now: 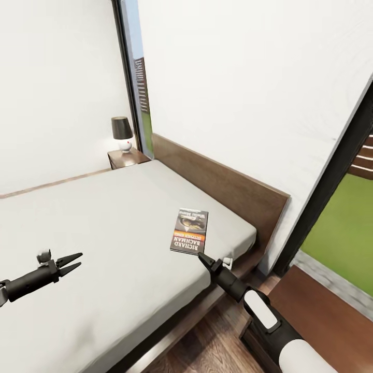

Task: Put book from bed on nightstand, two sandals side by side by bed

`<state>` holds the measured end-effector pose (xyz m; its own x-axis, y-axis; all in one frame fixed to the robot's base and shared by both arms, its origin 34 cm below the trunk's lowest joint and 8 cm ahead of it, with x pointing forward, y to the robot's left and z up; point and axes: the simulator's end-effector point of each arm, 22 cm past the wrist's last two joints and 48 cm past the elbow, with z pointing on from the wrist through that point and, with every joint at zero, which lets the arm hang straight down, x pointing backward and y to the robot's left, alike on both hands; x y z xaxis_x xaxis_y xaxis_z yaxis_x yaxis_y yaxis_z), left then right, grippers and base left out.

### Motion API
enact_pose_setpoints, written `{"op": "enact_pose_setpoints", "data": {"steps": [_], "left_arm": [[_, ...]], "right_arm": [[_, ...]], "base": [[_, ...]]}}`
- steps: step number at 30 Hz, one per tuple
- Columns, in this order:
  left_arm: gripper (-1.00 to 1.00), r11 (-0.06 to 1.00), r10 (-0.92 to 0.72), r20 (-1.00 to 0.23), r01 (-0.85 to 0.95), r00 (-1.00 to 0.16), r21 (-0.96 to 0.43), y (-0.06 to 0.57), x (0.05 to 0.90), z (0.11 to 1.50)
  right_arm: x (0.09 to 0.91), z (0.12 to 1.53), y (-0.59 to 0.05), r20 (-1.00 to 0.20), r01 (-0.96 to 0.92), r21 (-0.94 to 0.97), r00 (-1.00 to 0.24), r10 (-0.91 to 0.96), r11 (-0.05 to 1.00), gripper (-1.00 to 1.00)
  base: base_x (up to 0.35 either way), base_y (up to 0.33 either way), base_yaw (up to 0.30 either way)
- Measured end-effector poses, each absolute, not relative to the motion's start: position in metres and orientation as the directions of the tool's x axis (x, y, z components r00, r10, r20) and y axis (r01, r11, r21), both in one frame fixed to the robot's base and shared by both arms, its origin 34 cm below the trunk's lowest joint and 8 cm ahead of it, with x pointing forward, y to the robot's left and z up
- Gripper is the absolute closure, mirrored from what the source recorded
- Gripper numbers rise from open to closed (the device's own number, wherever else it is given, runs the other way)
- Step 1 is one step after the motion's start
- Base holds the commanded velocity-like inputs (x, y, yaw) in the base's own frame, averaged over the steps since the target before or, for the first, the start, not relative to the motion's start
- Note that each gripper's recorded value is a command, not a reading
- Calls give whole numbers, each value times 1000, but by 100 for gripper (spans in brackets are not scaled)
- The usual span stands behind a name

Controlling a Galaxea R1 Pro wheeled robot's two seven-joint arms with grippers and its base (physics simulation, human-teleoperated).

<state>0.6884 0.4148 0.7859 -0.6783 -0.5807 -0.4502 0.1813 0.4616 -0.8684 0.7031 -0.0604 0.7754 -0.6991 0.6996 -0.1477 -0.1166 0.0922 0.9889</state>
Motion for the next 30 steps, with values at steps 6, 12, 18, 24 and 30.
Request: {"op": "enact_pose_setpoints", "data": {"steps": [6, 12, 18, 24, 30], "left_arm": [[-100, 462, -581, -457, 190, -674, -866, 415, 689, 791], [-100, 462, -581, -463, 197, -670, -865, 415, 689, 796], [-100, 461, -581, -469, 206, -666, -863, 414, 689, 802], [-100, 460, -581, -475, 215, -661, -861, 414, 689, 807], [-100, 459, -580, -481, 224, -657, -860, 413, 689, 812]], "right_arm": [[703, 781, -60, -153, -125, 988, -699, 699, 91, 100], [703, 787, -60, -159, -135, 987, -698, 699, 90, 100], [703, 792, -60, -166, -145, 985, -696, 699, 90, 100], [704, 798, -60, -173, -154, 984, -694, 699, 90, 100], [704, 803, -60, -179, -164, 982, -693, 699, 90, 100]], "base": [[0, 0, 0], [0, 0, 0], [0, 0, 0], [0, 0, 0], [0, 0, 0]]}}
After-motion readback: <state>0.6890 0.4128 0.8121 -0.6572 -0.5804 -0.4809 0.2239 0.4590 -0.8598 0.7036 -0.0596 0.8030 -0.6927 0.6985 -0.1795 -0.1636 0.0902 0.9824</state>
